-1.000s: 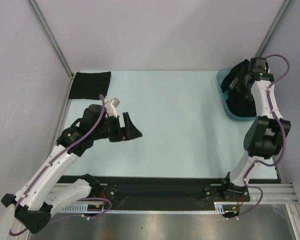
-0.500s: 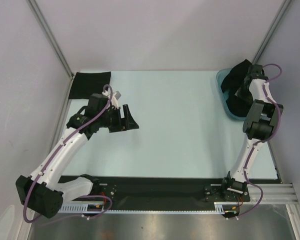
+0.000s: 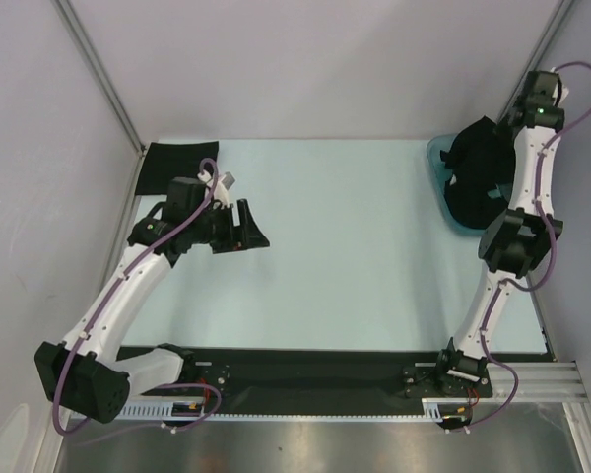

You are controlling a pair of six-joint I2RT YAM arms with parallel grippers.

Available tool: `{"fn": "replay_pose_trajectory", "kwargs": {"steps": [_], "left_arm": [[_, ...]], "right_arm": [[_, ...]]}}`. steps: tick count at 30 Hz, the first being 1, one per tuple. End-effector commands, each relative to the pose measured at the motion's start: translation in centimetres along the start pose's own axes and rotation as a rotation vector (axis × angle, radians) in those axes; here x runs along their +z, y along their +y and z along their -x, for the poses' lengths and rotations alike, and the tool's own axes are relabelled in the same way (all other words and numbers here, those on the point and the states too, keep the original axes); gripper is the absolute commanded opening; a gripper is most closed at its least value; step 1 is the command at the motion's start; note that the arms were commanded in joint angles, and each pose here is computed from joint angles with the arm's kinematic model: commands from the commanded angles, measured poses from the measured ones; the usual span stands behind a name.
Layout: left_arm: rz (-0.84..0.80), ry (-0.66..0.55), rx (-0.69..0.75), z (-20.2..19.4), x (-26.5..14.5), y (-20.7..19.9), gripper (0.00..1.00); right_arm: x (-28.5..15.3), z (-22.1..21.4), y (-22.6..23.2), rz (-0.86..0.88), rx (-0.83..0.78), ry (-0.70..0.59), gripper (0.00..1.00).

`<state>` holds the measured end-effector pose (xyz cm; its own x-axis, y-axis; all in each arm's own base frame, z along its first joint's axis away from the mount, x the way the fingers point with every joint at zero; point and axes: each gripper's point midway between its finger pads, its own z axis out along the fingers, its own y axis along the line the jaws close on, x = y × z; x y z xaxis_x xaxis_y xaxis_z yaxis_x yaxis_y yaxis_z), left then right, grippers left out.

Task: Fold and stack the t-shirts
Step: Grab the tshirt from the pile

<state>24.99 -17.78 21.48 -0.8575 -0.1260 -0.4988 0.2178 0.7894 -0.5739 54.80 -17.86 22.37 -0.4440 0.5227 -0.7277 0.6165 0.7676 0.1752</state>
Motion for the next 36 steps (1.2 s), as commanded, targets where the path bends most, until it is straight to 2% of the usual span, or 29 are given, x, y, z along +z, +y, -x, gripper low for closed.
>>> {"fn": "replay_pose_trajectory", "kwargs": {"steps": [1, 2, 4, 5, 8, 9, 11, 12, 14, 16, 17, 18, 19, 20, 21, 22, 23, 25, 26, 28, 30, 35, 36], "left_arm": [[-0.069, -0.049, 0.053, 0.3, -1.7, -1.6, 0.75], [-0.081, -0.066, 0.06, 0.2, -2.3, -2.0, 0.75], [-0.077, -0.074, 0.058, -0.3, -2.6, -1.9, 0.75], [-0.076, -0.086, 0.063, -0.6, -3.3, -2.0, 0.75], [-0.066, -0.124, 0.064, -1.0, -4.7, -2.2, 0.75], [-0.065, -0.135, 0.059, -1.1, -5.1, -2.2, 0.76], [-0.065, -0.144, 0.055, -1.5, -5.7, -2.3, 0.76], [-0.069, -0.158, 0.052, -1.7, -6.2, -2.5, 0.76], [-0.072, -0.162, 0.046, -2.2, -6.7, -2.5, 0.75], [-0.076, -0.189, 0.033, -2.5, -7.5, -2.7, 0.75], [-0.066, -0.195, 0.026, -2.7, -7.8, -2.6, 0.75], [-0.059, -0.211, 0.015, -2.6, -8.3, -2.6, 0.76], [-0.053, -0.236, 0.015, -2.7, -9.2, -2.7, 0.77], [-0.012, -0.255, 0.003, -2.7, -9.7, -2.1, 0.77], [-0.011, -0.294, 0.005, -2.2, -10.9, -2.6, 0.77], [0.0, -0.32, 0.006, -2.0, -11.7, -2.7, 0.78], [0.028, -0.355, 0.0, -2.2, -12.9, -2.4, 0.79], [0.045, -0.421, 0.005, -1.7, -15.1, -2.7, 0.82], [0.053, -0.431, 0.004, -2.3, -15.9, -2.7, 0.82], [0.072, -0.439, 0.002, -2.7, -16.7, -2.4, 0.82], [0.075, -0.404, -0.002, -3.6, -16.2, -2.0, 0.82], [0.062, -0.219, -0.019, -6.7, -12.7, -0.8, 0.79], [0.066, -0.147, -0.035, -7.9, -10.9, 0.1, 0.79]], "right_arm": [[-12.3, 9.5, 2.7, 0.186, 0.05, -0.288, 0.0], [-16.3, 11.2, 3.3, 0.249, 0.06, -0.359, 0.0], [-21.4, 13.1, 5.5, 0.41, 0.056, -0.449, 0.0], [-25.7, 14.0, 6.0, 0.48, 0.073, -0.509, 0.0], [-33.0, 14.7, 7.7, 0.666, 0.139, -0.561, 0.0], [-36.6, 14.6, 8.1, 0.737, 0.145, -0.589, 0.0], [-42.3, 13.9, 9.8, 0.903, 0.121, -0.621, 0.0], [-46.6, 13.3, 10.5, 1.016, 0.09, -0.657, 0.0], [-50.8, 11.9, 11.5, 1.144, 0.074, -0.656, 0.0], [-54.5, 9.4, 12.9, 1.293, 0.089, -0.577, 0.0], [-55.0, 8.1, 13.5, 1.333, 0.094, -0.523, 0.0], [-52.7, 5.7, 15.0, 1.32, 0.117, -0.39, 0.0], [-53.1, 3.5, 15.7, 1.339, 0.103, -0.33, 0.0], [-53.5, -0.9, 18.2, 1.399, 0.057, -0.191, 0.02], [-51.8, -3.9, 19.2, 1.361, 0.049, -0.083, 0.05], [-47.9, -8.8, 20.6, 1.283, 0.026, 0.085, 0.09], [-48.3, -13.8, 21.8, 1.293, -0.034, 0.219, 0.31], [-45.1, -20.9, 21.8, 1.173, -0.123, 0.392, 0.53], [-43.5, -25.8, 21.0, 1.094, -0.191, 0.483, 0.71], [-41.1, -29.4, 19.8, 1.016, -0.231, 0.511, 0.77], [-39.1, -32.4, 17.3, 0.949, -0.259, 0.547, 0.93], [-37.9, -37.7, 11.9, 0.824, -0.39, 0.652, 0.92], [-36.7, -39.7, 9.9, 0.747, -0.429, 0.683, 0.91]]}}
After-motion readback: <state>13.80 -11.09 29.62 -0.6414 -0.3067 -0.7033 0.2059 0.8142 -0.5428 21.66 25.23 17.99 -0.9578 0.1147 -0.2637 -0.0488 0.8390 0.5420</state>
